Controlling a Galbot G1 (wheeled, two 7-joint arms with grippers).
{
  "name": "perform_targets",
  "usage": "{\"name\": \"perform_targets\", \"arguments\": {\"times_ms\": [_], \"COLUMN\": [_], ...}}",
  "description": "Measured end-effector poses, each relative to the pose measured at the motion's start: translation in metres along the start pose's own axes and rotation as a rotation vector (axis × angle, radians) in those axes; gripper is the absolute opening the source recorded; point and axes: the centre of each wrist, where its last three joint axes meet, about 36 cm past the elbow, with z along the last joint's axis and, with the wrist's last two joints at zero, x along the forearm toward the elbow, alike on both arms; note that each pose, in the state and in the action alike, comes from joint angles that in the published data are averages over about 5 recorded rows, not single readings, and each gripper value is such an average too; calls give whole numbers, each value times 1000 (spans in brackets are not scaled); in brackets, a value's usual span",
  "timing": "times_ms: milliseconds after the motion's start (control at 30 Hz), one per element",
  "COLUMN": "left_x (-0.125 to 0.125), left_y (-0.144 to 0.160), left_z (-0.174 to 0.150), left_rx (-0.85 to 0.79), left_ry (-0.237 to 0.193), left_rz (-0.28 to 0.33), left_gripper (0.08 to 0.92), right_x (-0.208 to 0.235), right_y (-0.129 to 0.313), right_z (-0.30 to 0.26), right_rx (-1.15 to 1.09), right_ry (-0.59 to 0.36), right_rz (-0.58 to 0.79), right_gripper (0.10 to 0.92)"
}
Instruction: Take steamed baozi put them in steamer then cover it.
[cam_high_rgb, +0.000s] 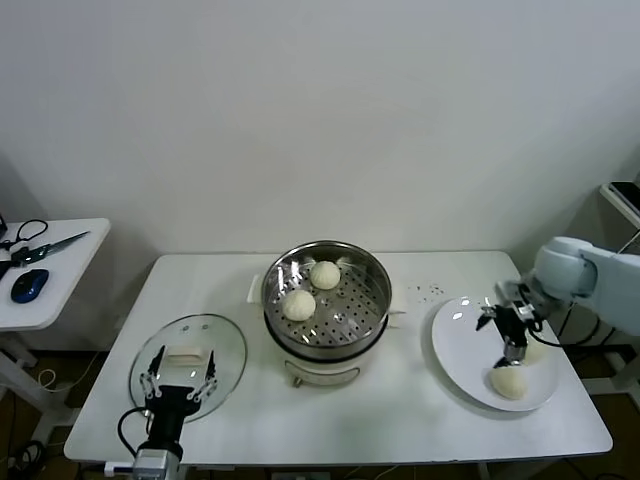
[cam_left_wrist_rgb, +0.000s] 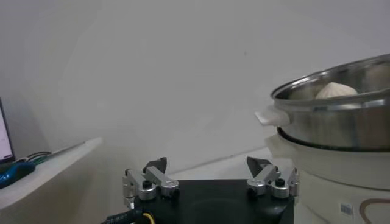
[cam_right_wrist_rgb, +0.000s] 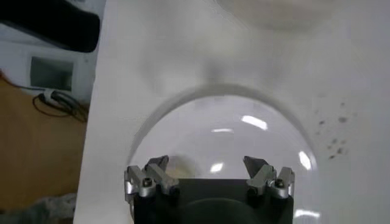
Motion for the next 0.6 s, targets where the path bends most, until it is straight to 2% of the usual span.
{"name": "perform_targets", "arguments": {"times_ms": [267, 600], "left_x": [2, 1], "left_y": [0, -1], "left_z": [4, 5], "left_rx": [-8, -16], "left_ry": [14, 17], "left_rz": [-3, -3], "left_gripper": [823, 823], "right_x": [-34, -49], "right_y": [9, 5], "right_z": [19, 25], "right_rx": [-26, -29], "right_ry": [34, 52], "right_rz": [-38, -54], "right_gripper": [823, 820]}}
